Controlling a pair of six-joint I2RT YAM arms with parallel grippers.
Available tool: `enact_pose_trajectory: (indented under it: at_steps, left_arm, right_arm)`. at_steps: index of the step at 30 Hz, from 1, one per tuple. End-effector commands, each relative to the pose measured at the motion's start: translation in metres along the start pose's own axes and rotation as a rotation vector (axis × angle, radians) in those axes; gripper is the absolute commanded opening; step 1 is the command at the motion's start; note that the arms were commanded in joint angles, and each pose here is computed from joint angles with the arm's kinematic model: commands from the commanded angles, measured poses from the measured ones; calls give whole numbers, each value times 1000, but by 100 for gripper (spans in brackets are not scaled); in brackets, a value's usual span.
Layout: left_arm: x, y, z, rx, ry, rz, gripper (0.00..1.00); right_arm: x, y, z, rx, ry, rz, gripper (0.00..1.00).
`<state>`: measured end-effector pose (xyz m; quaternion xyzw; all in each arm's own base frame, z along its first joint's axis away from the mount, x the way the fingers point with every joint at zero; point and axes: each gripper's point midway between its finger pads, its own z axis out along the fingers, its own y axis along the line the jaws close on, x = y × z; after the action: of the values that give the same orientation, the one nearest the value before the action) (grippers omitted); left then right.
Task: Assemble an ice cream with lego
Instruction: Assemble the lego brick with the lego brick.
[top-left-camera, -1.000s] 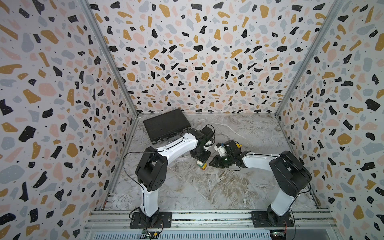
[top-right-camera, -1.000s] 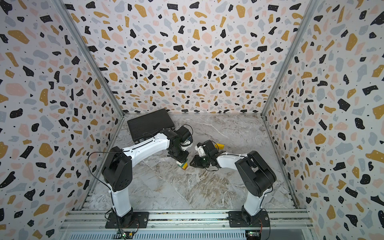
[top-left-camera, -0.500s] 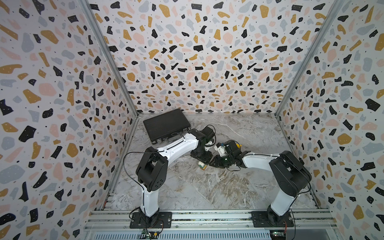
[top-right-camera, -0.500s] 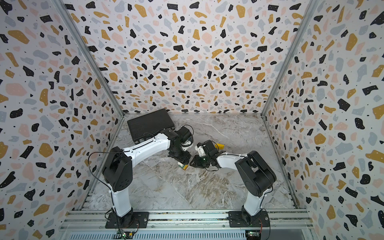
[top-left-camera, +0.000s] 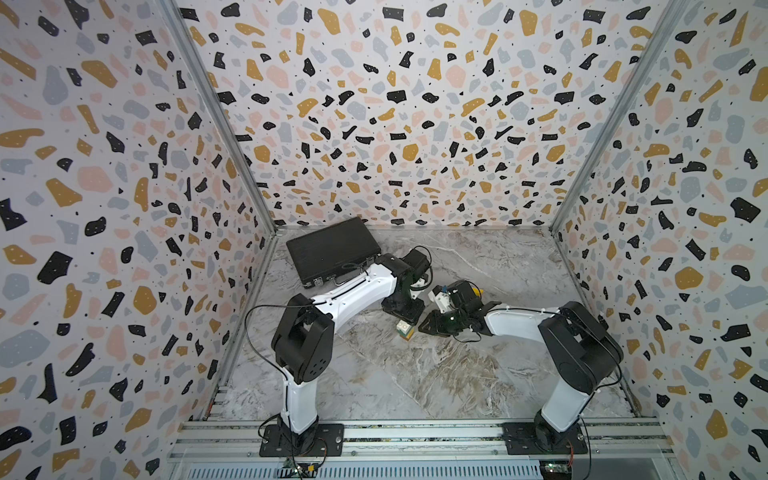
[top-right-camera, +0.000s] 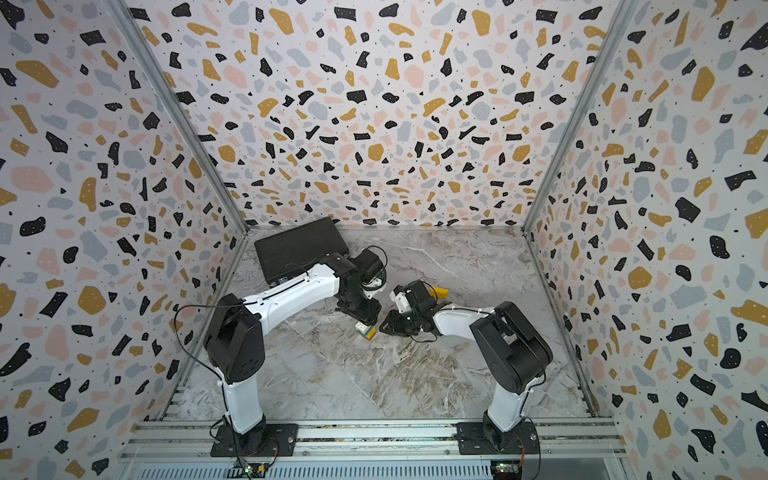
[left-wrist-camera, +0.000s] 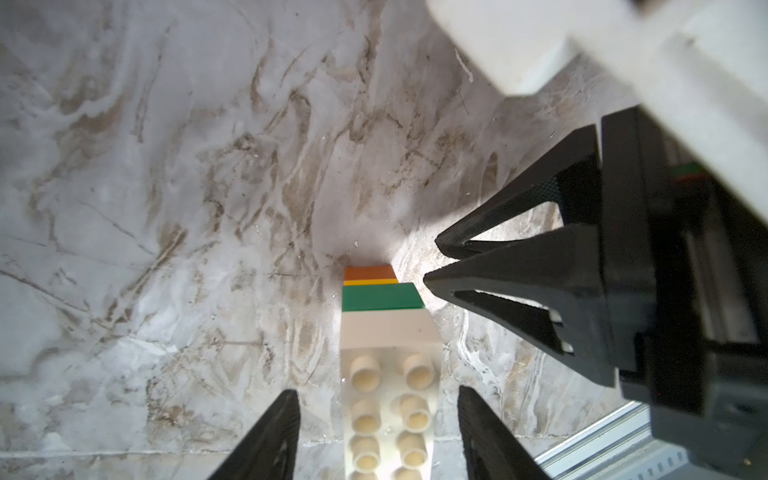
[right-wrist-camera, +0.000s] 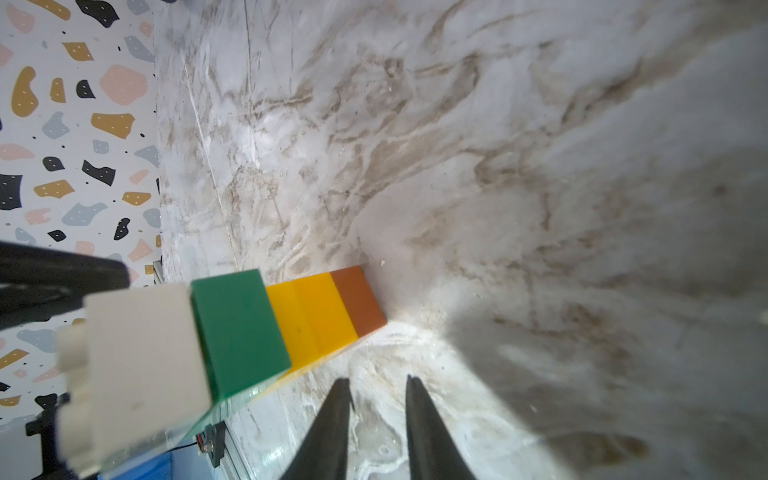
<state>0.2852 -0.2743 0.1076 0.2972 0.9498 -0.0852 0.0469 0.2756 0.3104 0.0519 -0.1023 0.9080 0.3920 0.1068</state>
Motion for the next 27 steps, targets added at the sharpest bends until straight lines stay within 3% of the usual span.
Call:
enact_pose_trajectory:
  at_steps: [1, 10, 27]
  left_arm:
    - [3, -2, -1, -1, 17, 5, 57]
    - [11, 3, 10, -15, 49, 7, 39]
    - [34, 6, 41, -47, 111, -10, 16]
  right_arm:
    - [-12, 21, -11, -30, -30, -48, 27]
    - [-12, 20, -11, -24, -29, -49, 26]
    - [-12, 19, -11, -24, -29, -48, 22]
